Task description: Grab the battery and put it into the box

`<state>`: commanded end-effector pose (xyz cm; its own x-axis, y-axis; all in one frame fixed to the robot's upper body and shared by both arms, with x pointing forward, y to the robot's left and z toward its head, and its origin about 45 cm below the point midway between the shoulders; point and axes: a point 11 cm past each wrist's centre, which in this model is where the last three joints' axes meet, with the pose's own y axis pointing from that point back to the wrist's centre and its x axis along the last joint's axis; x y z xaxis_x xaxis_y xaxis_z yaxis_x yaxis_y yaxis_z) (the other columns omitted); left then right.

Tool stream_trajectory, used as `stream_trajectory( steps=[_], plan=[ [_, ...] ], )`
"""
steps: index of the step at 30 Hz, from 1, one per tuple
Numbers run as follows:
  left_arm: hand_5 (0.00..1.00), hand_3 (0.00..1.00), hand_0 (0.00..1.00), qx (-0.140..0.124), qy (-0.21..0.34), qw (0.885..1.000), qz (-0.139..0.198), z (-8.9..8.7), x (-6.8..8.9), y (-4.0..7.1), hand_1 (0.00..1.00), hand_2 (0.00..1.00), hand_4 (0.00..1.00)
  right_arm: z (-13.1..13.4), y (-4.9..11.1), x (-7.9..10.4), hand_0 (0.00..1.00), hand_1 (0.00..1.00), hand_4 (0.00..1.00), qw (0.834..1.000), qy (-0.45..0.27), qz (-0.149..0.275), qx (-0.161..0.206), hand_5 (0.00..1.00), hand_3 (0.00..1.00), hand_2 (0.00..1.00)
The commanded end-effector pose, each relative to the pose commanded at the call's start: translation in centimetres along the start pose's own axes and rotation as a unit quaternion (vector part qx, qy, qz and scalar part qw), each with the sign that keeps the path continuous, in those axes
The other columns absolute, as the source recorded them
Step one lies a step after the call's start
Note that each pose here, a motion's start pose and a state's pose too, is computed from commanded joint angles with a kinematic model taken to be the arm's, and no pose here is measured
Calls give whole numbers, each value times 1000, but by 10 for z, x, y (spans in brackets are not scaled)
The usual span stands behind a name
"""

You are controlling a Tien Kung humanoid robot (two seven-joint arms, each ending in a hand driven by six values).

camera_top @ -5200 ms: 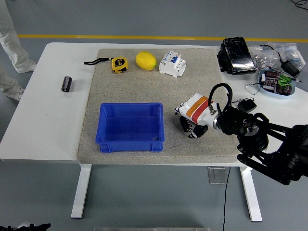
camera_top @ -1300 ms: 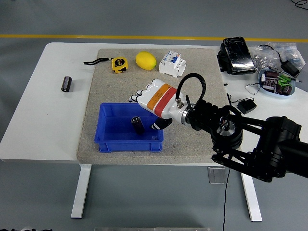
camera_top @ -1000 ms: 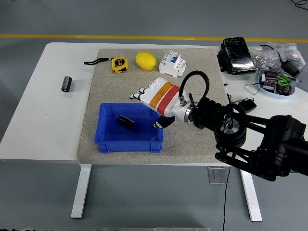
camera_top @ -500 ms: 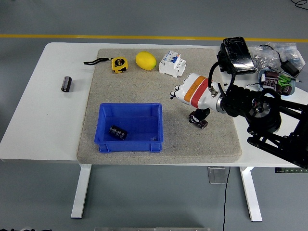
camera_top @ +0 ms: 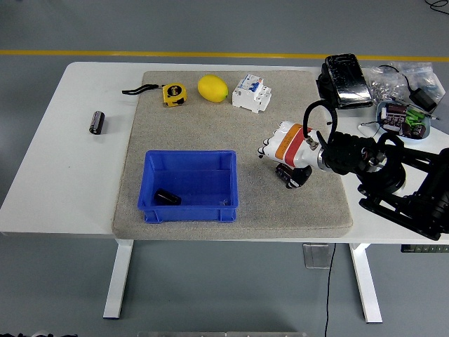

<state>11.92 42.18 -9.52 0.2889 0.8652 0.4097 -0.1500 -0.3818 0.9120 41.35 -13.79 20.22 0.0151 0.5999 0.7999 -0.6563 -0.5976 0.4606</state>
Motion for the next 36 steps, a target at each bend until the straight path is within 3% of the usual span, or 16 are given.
stream_trajectory(
  steps=[8, 15, 16, 27, 28, 33, 34, 36],
  plan=[
    [529, 643, 769, 1, -2, 1000, -2, -1, -2, 0, 760, 820, 663, -4, -1, -11, 69, 228, 998, 1000, 11, -25, 13, 274, 789, 757],
    [529, 641, 764, -1, -8, 1000, -4, 2, -3, 0, 759, 813, 661, -3, -5, -14, 70, 230, 998, 1000, 11, -15, 16, 259, 786, 754],
    [527, 640, 762, -2, -8, 1000, -4, 2, -3, 0, 758, 811, 658, -2, -5, -15, 63, 229, 953, 1000, 11, -15, 14, 213, 778, 740],
    [526, 639, 759, -8, -8, 1000, -5, 7, -3, 1, 754, 810, 657, 8, -6, -24, 55, 219, 926, 1000, 11, -13, 7, 204, 752, 714],
    [527, 639, 759, -8, -8, 1000, -5, 8, -3, 1, 752, 810, 655, 8, -6, -24, 48, 213, 852, 1000, 11, -12, 8, 163, 675, 689],
    [527, 639, 759, -8, -8, 1000, -5, 8, -3, 1, 752, 810, 655, 6, -7, -26, 48, 213, 852, 1000, 11, -9, 12, 163, 675, 689],
    [526, 637, 757, -8, -9, 1000, -5, 9, -3, 1, 750, 807, 655, 6, -7, -26, 47, 207, 806, 1000, 11, -9, 12, 137, 640, 635],
    [526, 637, 757, -9, -9, 1000, -5, 9, -3, 1, 750, 807, 655, 5, -7, -27, 47, 207, 806, 1000, 11, -8, 12, 137, 640, 635]
  ],
)
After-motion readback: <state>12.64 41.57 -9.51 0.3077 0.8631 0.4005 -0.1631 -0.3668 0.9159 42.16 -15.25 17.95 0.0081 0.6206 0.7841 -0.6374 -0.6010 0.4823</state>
